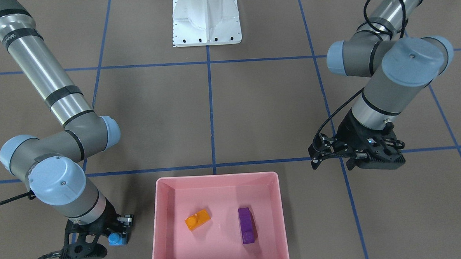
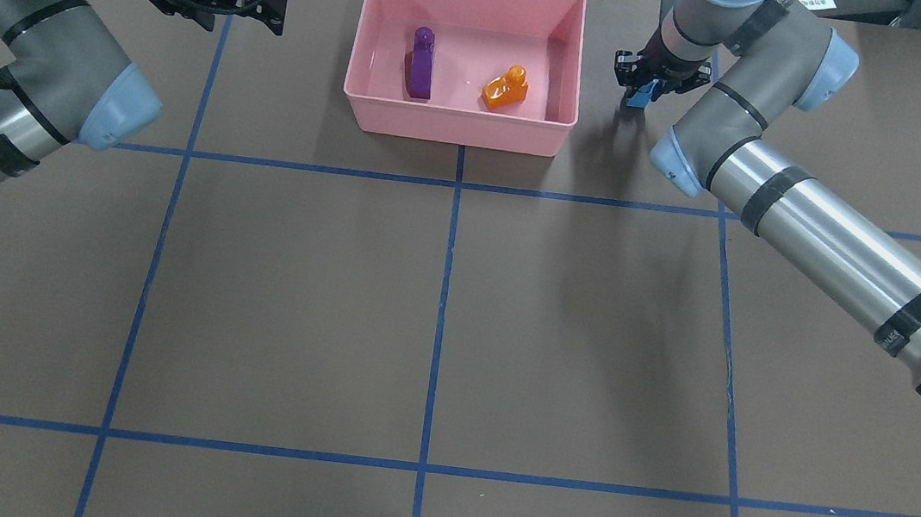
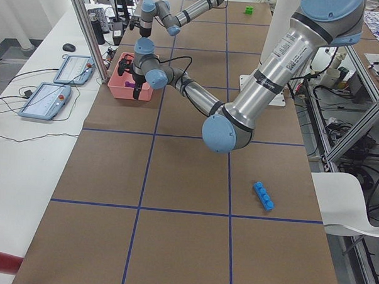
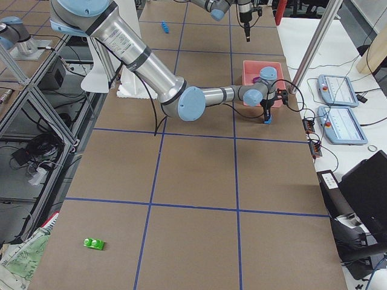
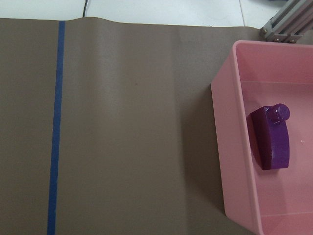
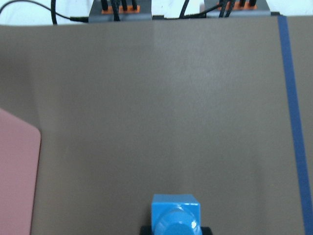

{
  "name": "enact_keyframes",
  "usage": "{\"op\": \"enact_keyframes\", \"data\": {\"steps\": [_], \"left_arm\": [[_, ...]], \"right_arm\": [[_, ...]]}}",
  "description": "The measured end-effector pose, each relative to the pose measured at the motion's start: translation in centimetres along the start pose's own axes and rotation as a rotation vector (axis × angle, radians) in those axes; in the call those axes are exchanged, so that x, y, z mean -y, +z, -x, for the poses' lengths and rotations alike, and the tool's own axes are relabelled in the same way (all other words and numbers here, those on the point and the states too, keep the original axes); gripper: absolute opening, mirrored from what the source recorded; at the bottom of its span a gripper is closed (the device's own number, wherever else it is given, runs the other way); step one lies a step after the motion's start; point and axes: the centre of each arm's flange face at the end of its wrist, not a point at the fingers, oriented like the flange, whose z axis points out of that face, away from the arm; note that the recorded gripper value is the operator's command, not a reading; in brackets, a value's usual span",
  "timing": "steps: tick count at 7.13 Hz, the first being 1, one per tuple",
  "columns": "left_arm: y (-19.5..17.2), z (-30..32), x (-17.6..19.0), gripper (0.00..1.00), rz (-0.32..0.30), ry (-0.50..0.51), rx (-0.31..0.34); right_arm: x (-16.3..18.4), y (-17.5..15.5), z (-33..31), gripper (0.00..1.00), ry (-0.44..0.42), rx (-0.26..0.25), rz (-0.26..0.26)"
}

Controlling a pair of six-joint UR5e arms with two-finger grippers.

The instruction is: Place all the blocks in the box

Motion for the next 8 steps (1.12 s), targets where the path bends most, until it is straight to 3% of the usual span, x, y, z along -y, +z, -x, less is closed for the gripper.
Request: {"op": "enact_keyframes", "data": {"steps": [2,4,5,6,8], "left_arm": [[0.2,0.2,-0.2,1.0,0.003,-0.001,0.003],[0.4,0.3,-0.3,1.0,0.005,-0.001,0.004],[0.4,0.4,-0.4,1.0,0.005,-0.001,0.005],[0.5,0.5,-0.4,1.0,0.005,-0.001,0.005],[0.6,0.5,-0.4,1.0,0.005,-0.001,0.006]], "right_arm": [[3.9,-5.9,0.6,0.0,0.092,0.073,-0.036],[5.5,-10.2,6.9,0.0,0.235,0.126,-0.045],[4.7,-10.7,10.6,0.12,0.268,0.134,-0.048],[3.3,-10.4,14.0,0.95,0.279,0.136,-0.059],[0.8,-9.0,17.4,0.98,0.269,0.122,-0.074]]}}
